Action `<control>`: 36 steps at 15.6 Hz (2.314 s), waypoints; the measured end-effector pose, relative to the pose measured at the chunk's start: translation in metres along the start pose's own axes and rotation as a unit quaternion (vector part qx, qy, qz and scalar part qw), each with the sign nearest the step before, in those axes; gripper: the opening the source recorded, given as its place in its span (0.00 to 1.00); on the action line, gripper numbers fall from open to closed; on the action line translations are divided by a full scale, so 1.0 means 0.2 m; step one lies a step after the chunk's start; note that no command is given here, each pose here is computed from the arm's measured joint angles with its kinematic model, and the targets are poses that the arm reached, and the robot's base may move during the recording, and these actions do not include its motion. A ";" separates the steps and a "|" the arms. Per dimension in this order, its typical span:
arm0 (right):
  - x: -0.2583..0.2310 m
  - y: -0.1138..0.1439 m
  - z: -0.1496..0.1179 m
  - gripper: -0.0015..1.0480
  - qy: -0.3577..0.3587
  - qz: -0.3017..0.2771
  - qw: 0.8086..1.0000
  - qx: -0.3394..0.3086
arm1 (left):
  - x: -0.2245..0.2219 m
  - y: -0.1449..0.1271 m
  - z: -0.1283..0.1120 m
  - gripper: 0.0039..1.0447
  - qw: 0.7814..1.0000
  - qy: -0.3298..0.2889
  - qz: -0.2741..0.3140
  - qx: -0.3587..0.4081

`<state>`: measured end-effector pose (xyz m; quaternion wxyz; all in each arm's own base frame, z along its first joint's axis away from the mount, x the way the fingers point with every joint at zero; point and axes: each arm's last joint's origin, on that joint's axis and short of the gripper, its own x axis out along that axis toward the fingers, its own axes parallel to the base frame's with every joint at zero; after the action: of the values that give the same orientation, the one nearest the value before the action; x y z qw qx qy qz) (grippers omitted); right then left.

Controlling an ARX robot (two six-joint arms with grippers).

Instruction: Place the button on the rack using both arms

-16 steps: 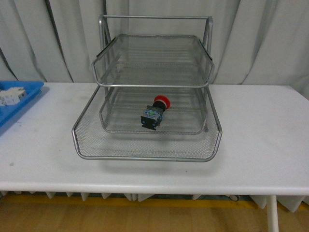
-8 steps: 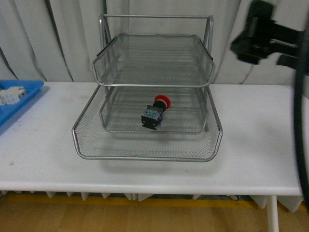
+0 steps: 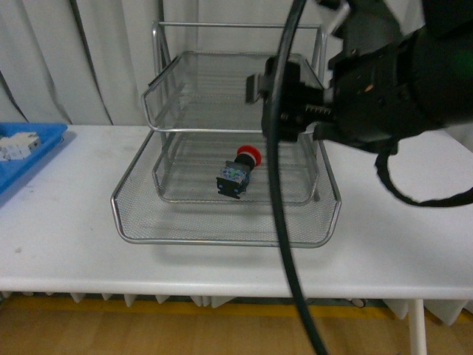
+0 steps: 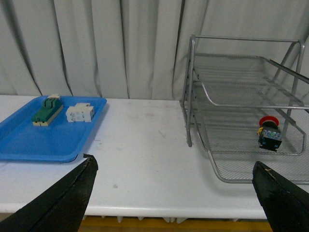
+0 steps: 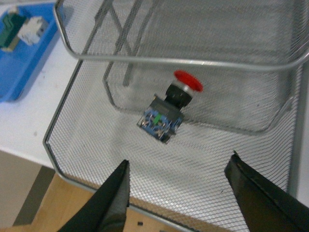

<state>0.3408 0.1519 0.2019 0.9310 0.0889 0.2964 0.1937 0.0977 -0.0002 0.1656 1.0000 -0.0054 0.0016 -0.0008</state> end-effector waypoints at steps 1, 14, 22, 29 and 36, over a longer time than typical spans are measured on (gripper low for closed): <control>0.03 0.03 -0.04 0.56 0.025 0.004 1.000 -0.005 | 0.00 0.00 0.00 0.94 1.000 0.000 0.000 0.000; 0.20 0.16 -0.55 0.02 0.195 0.003 0.981 -0.018 | 0.00 0.00 0.00 0.94 1.000 0.000 0.000 0.000; 0.36 0.11 -0.40 0.02 0.179 -0.036 0.983 -0.005 | 0.00 0.00 0.00 0.94 1.000 0.000 0.000 0.000; 0.44 0.03 -0.27 0.02 0.155 -0.051 0.987 -0.001 | 0.00 0.00 0.00 0.94 1.000 0.000 0.000 0.000; 0.56 -0.12 -0.10 0.02 0.137 -0.072 0.988 -0.003 | 0.00 0.00 0.00 0.94 1.000 0.000 0.000 0.000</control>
<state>0.4200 0.1784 0.1203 0.8934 0.0373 0.4261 0.1372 0.0977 -0.0002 0.1656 1.0000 -0.0052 0.0018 -0.0008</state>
